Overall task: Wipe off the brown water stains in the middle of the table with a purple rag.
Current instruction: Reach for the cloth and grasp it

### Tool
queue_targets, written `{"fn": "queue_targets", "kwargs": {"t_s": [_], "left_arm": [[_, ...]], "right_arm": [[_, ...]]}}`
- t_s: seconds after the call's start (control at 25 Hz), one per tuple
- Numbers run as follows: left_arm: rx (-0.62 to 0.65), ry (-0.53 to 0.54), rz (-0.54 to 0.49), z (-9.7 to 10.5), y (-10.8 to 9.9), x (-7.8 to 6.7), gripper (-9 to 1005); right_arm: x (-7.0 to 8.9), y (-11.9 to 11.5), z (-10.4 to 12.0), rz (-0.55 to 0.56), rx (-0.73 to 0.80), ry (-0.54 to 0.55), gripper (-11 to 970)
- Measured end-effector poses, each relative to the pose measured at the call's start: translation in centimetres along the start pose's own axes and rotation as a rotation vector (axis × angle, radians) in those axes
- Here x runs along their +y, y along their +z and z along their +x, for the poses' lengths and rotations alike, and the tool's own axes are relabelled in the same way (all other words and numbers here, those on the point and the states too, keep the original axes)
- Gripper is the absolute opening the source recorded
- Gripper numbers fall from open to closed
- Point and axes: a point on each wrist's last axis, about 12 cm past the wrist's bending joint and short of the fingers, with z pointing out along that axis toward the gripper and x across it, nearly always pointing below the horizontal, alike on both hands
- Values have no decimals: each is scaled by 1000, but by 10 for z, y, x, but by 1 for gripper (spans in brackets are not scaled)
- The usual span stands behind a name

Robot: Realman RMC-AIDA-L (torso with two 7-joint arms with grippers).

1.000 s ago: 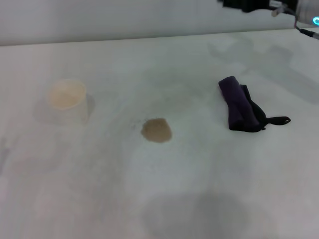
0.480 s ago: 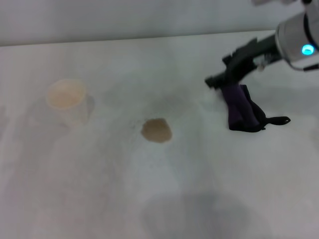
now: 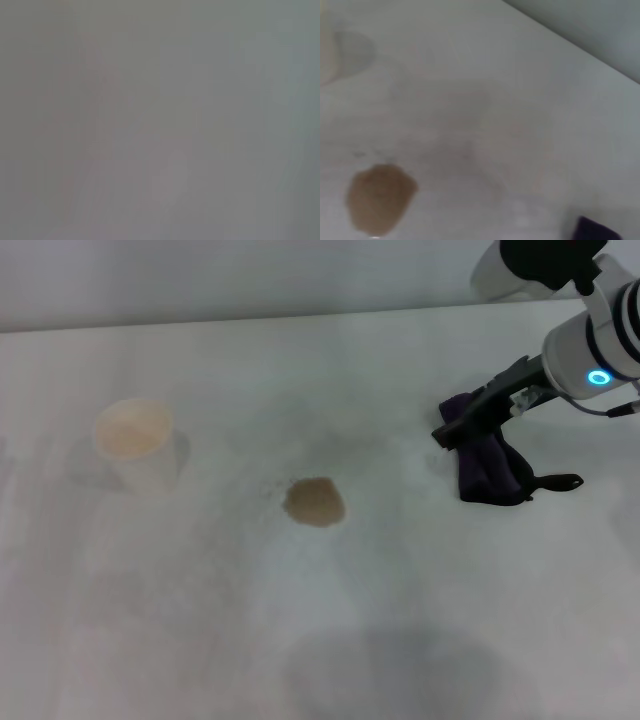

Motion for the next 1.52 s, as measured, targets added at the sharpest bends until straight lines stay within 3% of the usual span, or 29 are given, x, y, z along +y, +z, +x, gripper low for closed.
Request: {"fn": "queue_targets", "kwargs": {"t_s": [0.08,0.52,0.76,0.96,1.08,1.52], "left_arm": [[-5,9,-8,-1,1,1,892],[-10,-4,-25,0,-1,0,892],[-11,-14,-19,1,1,-4,892],[-18,-19,-13,0,4,-6,892],[-21,-20,-7,0,6,-8,892],[-23,-36,-1,0,8,-12,893]], "right_arm": [[-4,2,1,23,12,15,786],[-9,29,3,21,98,24,589],[-12,36,6,56,160,2,574],[-15,35,10,65,172,2,454],[-16,35,11,66,176,-2,211],[-15,31,9,60,174,-62,1]]}}
